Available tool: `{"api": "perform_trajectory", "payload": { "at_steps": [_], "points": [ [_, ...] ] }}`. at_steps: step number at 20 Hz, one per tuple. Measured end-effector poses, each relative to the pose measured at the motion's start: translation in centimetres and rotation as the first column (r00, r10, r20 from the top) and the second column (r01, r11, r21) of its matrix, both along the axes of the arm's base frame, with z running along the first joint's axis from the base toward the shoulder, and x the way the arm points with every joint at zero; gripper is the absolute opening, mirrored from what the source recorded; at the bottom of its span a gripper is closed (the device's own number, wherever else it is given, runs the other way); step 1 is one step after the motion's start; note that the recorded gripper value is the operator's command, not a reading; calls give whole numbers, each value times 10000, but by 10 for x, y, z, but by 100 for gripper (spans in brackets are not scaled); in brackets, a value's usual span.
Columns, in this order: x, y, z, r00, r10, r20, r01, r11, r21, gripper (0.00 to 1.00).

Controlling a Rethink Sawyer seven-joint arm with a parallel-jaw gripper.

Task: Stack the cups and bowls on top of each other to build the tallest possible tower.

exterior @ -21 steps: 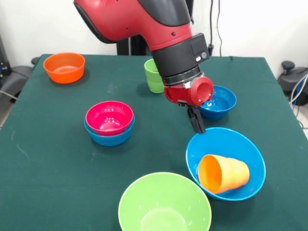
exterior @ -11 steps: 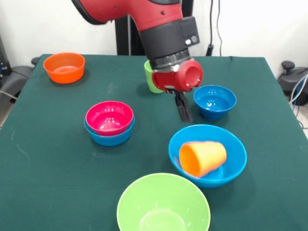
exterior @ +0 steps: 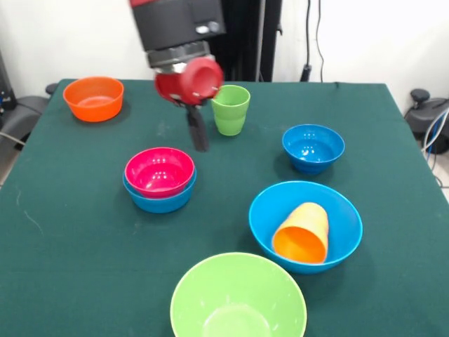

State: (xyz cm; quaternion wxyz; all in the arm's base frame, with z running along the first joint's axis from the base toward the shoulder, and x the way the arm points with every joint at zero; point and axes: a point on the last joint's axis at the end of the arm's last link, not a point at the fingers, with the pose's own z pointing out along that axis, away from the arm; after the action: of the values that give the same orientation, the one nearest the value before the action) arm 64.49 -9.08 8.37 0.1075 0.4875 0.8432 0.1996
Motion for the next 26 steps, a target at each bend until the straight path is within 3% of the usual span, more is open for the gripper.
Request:
{"api": "perform_trajectory", "payload": {
  "at_steps": [4,8,15,21,22,26],
  "points": [
    [-10,-29,5,9997,-148,-215,146,9998,-112,0],
    [-16,-42,7,9994,-146,-315,141,9997,-174,0],
    [-12,-26,3,9993,92,-349,-95,9999,-108,0],
    [6,6,-4,9983,545,-212,-547,9985,-70,0],
    [19,18,-4,9975,707,-55,-708,9974,-114,100],
    [30,25,-3,9968,797,105,-796,9967,-177,100]
  ]
}}
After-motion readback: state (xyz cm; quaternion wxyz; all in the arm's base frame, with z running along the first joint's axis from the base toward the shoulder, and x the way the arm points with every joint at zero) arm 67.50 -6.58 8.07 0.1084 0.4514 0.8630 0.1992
